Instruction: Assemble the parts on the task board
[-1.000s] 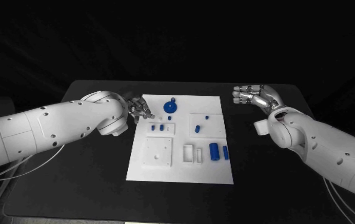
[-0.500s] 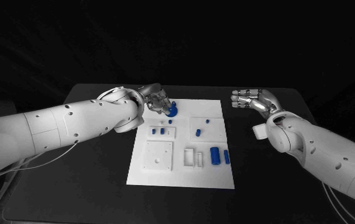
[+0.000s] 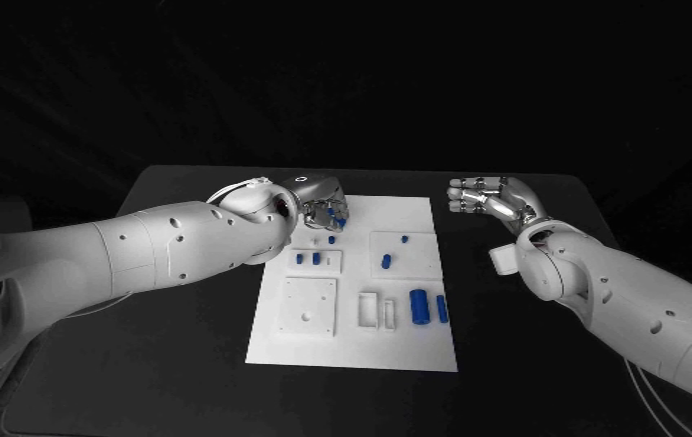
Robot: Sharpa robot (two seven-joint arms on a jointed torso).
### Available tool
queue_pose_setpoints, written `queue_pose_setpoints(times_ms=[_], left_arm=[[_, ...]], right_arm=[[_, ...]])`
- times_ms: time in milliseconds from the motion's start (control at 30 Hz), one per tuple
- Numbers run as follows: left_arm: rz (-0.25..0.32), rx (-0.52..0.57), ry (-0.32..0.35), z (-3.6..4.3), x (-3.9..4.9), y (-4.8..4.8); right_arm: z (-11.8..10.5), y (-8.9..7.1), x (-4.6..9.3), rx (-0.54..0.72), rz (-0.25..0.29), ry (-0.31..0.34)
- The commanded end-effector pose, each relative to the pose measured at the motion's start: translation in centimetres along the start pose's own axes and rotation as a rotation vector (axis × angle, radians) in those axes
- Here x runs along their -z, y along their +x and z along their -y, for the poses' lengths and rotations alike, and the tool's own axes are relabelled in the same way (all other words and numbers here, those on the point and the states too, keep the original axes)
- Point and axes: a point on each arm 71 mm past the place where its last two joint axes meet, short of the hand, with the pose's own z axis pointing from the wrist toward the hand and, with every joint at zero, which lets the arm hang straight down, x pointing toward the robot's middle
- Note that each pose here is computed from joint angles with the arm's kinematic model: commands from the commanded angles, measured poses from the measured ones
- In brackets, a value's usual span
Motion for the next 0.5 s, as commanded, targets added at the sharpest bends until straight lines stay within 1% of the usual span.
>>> queue_pose_setpoints(times_ms=[33, 100, 233, 500], left_arm=[[-0.043, -0.091, 0.068, 0.29, -0.27, 0.6], [-0.052, -0.102, 0.064, 0.12, -0.38, 0.86], [-0.052, -0.114, 0.058, -0.24, -0.52, 1.23], [-0.075, -0.132, 0.033, -0.88, -0.63, 2.35]], right_arm=[[-0.2, 0.3, 0.0, -0.005, -0.018, -0.019], [-0.2, 0.3, 0.0, -0.006, -0.019, -0.021], [-0.4, 0.5, 0.0, -0.007, -0.02, -0.024], [-0.5, 0.4, 0.0, -0.006, -0.02, -0.028]])
